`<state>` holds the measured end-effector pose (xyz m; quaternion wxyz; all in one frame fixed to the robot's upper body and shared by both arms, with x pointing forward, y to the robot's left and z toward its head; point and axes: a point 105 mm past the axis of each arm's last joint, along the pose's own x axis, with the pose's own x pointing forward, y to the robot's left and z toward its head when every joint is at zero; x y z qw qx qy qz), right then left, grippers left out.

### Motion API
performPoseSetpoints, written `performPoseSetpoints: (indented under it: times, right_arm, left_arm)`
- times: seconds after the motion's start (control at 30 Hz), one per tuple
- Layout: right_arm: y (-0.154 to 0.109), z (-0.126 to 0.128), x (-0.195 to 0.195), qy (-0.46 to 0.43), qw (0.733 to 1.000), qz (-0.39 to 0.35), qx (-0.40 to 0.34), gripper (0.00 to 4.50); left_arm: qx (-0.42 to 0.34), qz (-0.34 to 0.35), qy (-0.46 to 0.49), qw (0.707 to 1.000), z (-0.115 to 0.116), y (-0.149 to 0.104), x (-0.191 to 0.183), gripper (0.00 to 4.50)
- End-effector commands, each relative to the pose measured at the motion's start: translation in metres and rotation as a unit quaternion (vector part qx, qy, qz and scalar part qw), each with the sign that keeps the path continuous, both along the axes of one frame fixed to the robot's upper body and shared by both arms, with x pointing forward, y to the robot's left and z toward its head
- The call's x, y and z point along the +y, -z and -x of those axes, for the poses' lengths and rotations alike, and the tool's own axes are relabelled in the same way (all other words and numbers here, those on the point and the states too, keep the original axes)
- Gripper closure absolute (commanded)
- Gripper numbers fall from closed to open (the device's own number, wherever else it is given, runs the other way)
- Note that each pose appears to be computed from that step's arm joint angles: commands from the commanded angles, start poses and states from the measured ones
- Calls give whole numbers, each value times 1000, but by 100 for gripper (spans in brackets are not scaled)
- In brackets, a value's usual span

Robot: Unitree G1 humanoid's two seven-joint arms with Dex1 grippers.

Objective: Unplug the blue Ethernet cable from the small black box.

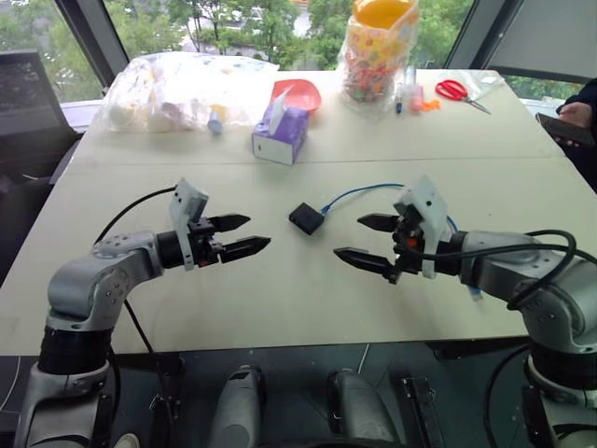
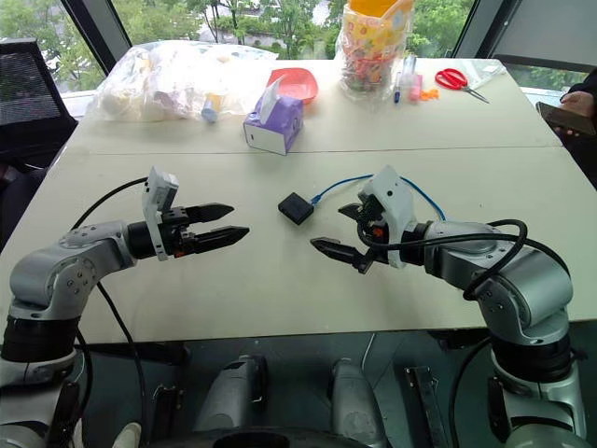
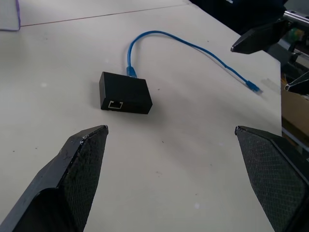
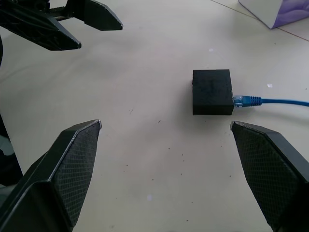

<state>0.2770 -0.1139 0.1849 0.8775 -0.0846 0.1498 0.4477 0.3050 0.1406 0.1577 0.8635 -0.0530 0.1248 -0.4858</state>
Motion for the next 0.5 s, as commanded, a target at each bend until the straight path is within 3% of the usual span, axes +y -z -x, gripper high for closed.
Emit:
performPoseSetpoints:
  times: [0.03,0.5]
  right_arm:
    - [-9,0,0,-7,1000,5,-27,0]
    - [-10,-12,-6,-4,998,35,-59,0]
  left_arm:
    - [-43,-1,5,999,-3,-12,0,5]
    - [-45,-12,15,999,-4,-18,-4,5]
